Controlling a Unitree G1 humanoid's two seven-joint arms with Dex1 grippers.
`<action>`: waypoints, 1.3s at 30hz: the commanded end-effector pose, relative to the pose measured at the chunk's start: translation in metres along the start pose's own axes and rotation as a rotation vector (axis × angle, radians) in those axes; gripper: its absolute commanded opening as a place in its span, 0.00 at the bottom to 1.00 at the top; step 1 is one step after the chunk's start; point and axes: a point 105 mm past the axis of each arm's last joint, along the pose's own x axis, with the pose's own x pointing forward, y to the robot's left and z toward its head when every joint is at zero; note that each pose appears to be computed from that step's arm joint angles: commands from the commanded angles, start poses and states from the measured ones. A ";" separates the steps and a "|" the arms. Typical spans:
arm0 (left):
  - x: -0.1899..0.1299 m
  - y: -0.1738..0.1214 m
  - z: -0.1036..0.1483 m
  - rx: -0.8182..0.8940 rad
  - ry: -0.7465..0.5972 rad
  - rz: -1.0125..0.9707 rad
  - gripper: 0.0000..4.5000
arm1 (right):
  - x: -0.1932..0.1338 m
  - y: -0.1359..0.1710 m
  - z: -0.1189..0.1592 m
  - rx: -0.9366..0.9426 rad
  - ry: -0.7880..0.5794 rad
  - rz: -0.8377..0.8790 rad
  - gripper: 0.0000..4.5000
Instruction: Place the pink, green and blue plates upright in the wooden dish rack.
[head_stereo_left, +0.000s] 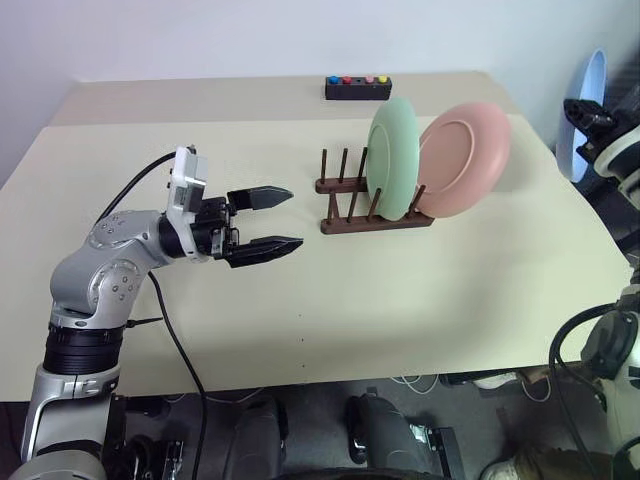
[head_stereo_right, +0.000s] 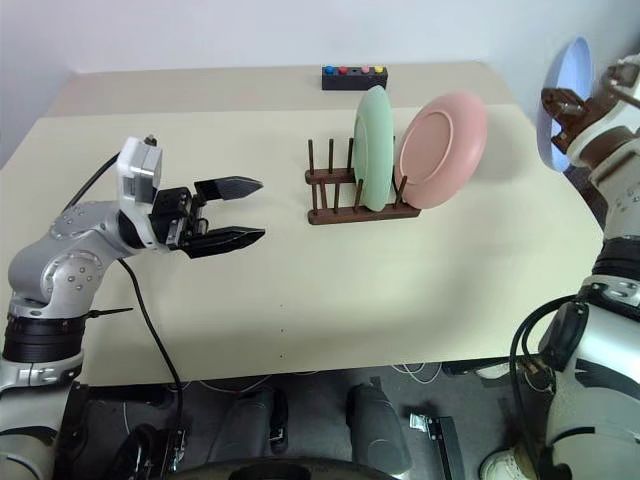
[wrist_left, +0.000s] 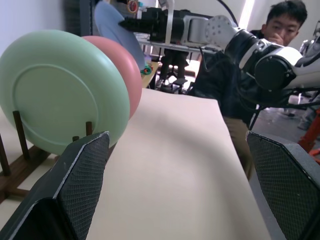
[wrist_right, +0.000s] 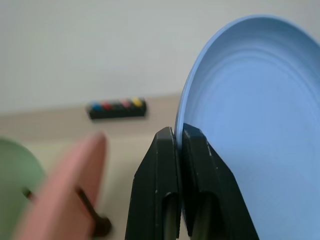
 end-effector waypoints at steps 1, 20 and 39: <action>-0.002 0.013 0.014 0.094 -0.036 0.076 1.00 | -0.003 0.045 0.064 0.080 -0.247 0.231 0.01; -0.022 0.025 0.018 0.130 -0.095 0.266 1.00 | -0.016 0.159 0.089 0.305 -0.341 0.758 0.01; -0.041 0.014 0.009 0.103 -0.025 0.294 1.00 | -0.017 0.210 0.046 0.599 -0.194 0.957 0.01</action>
